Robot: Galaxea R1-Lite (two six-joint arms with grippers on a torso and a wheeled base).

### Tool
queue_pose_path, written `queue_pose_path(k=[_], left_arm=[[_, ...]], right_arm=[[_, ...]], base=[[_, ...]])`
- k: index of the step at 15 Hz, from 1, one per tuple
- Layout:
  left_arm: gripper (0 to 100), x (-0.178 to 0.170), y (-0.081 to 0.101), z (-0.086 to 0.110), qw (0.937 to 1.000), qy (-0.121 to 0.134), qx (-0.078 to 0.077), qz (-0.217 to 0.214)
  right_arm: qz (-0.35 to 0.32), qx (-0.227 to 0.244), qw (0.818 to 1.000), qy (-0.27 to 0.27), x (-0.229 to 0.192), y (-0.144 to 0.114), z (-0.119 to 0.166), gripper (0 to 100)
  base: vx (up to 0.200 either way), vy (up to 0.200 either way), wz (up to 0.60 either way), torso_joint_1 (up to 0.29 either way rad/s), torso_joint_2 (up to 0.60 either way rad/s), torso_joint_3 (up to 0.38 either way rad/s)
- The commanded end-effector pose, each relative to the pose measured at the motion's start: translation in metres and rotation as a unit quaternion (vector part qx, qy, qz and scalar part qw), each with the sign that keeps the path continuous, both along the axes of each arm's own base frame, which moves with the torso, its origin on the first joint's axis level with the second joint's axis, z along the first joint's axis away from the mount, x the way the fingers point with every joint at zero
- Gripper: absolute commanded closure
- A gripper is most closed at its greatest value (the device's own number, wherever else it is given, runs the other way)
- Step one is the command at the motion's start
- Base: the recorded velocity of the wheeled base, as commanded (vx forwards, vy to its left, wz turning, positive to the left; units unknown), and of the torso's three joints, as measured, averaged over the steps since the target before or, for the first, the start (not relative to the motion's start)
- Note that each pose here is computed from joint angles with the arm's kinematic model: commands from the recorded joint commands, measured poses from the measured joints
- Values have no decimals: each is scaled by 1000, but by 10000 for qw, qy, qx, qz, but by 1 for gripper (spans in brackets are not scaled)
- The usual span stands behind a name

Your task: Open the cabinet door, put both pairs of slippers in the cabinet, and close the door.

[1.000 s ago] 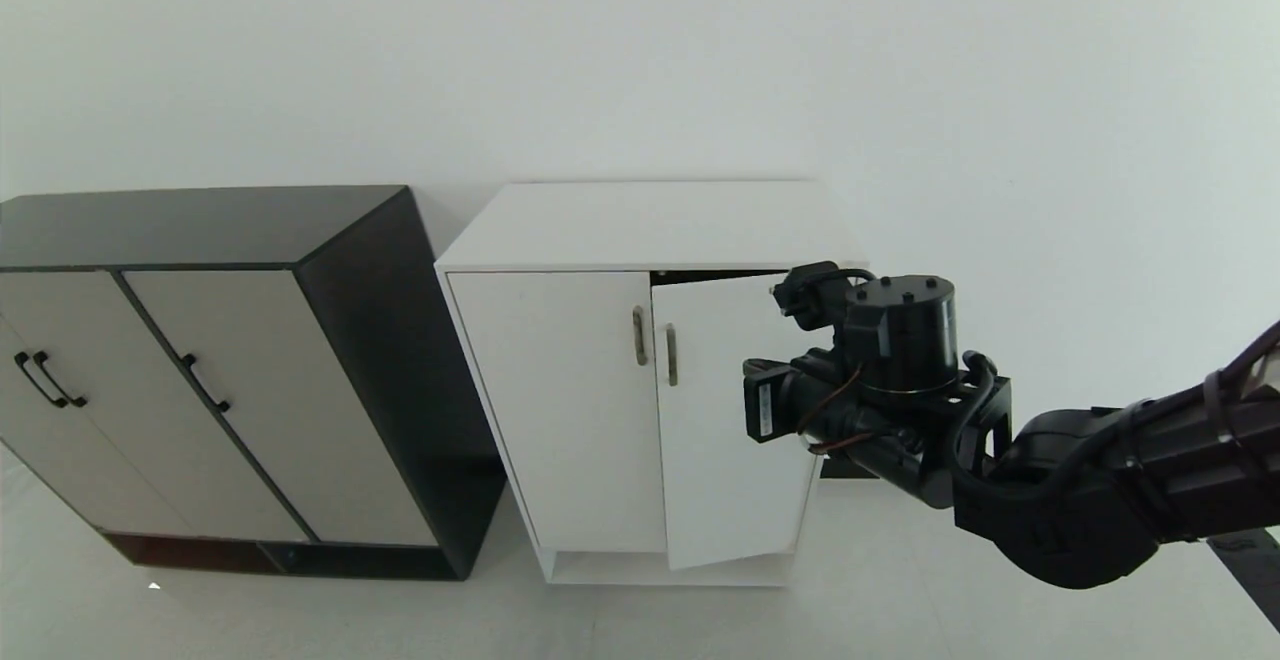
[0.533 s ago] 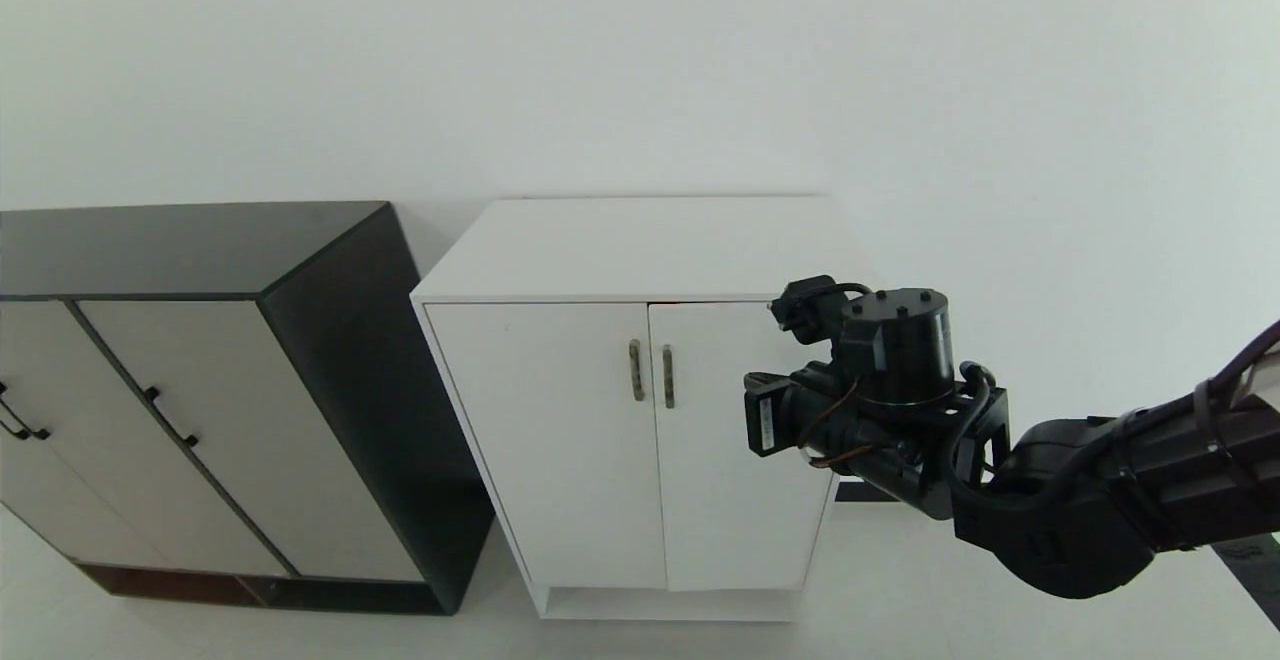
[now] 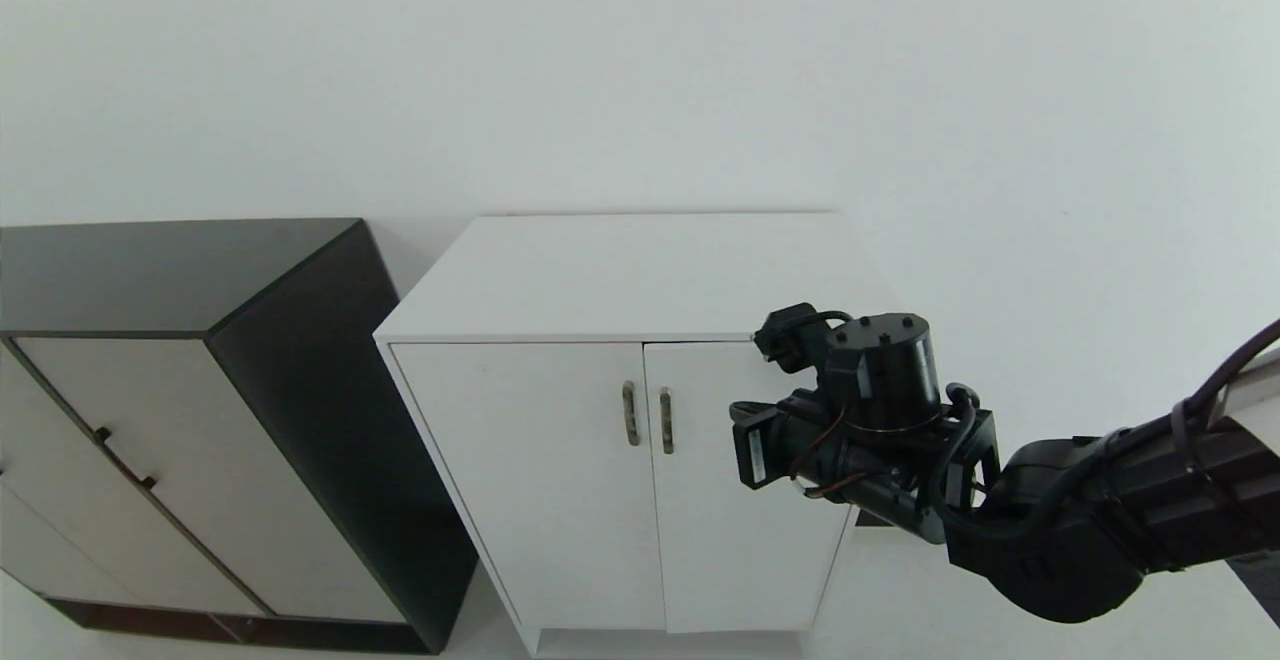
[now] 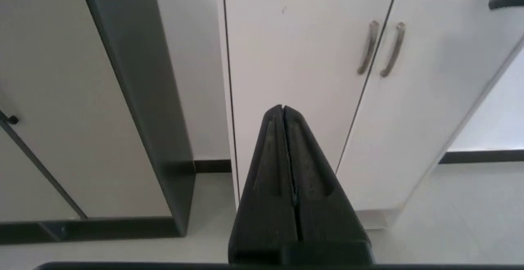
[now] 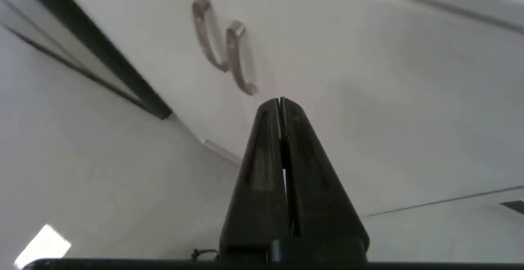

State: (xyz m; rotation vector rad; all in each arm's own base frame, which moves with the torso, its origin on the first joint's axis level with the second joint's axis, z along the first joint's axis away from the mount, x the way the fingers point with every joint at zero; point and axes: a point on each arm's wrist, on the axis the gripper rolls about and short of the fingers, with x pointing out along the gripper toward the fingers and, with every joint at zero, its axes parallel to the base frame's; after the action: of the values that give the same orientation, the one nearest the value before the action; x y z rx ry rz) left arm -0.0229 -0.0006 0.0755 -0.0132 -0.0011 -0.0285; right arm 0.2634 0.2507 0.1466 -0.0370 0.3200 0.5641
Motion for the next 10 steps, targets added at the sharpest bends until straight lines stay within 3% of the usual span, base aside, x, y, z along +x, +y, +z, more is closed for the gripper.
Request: queue_pose_path(k=[1, 5, 10], left_arm=[[100, 0, 0, 0, 10000, 6, -3, 4], [100, 0, 0, 0, 10000, 6, -3, 4], [100, 0, 0, 0, 10000, 7, -11, 4]], right_arm=[[44, -41, 10000, 69, 1, 2, -6, 100], [22, 112, 9999, -41, 23, 11, -28, 100], [-153, 197, 9996, -106, 44, 13, -31, 100]], base=[[0, 0, 0, 0, 0, 0], [0, 0, 0, 0, 0, 0], [0, 0, 0, 0, 0, 0]])
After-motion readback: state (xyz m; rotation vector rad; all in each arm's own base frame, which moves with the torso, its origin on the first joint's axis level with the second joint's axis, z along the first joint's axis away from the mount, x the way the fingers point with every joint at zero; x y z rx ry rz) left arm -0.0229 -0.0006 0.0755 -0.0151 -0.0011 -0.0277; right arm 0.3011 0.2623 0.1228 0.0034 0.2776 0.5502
